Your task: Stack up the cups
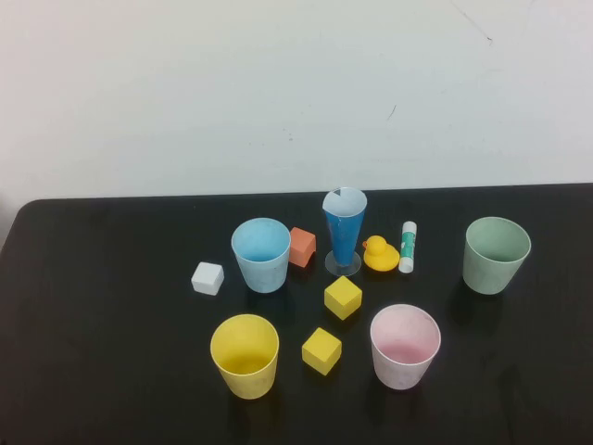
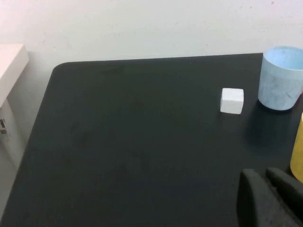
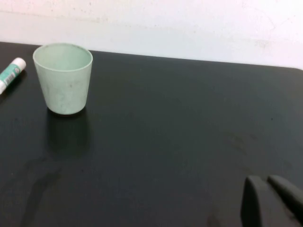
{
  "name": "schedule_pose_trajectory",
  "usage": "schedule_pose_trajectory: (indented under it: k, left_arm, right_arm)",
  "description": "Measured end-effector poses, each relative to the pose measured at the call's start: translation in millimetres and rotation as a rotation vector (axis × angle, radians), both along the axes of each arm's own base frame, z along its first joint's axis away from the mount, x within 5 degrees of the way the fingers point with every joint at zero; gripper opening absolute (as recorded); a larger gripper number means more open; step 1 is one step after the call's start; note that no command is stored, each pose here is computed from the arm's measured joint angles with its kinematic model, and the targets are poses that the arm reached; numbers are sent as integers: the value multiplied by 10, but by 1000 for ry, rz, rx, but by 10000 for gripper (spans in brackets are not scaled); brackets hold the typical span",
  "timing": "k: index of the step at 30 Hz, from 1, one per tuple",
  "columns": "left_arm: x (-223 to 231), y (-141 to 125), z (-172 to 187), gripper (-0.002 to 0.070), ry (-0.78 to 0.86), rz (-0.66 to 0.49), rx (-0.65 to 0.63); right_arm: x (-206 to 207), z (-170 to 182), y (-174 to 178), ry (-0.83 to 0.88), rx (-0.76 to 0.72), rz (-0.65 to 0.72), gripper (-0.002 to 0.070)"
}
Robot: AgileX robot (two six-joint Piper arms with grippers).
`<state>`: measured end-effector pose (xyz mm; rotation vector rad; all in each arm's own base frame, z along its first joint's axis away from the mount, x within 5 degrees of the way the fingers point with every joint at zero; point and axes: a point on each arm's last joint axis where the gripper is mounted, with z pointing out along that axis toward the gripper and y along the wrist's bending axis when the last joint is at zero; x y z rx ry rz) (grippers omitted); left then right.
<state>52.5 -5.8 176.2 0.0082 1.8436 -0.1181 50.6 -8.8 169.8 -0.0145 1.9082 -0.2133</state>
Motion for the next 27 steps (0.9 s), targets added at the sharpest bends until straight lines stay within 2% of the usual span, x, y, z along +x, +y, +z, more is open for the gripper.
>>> schedule_pose_trajectory:
  k: [18, 23, 27]
  left_arm:
    - [-1, 0, -1, -2, 1, 0, 0]
    - [-1, 0, -1, -2, 1, 0, 0]
    - [-1, 0, -1, -2, 1, 0, 0]
  right_arm:
    - [-5, 3, -33, 12, -89, -7, -3]
    - [-11, 8, -69, 27, -189, -16, -3]
    - [-12, 9, -77, 30, -209, -19, -3]
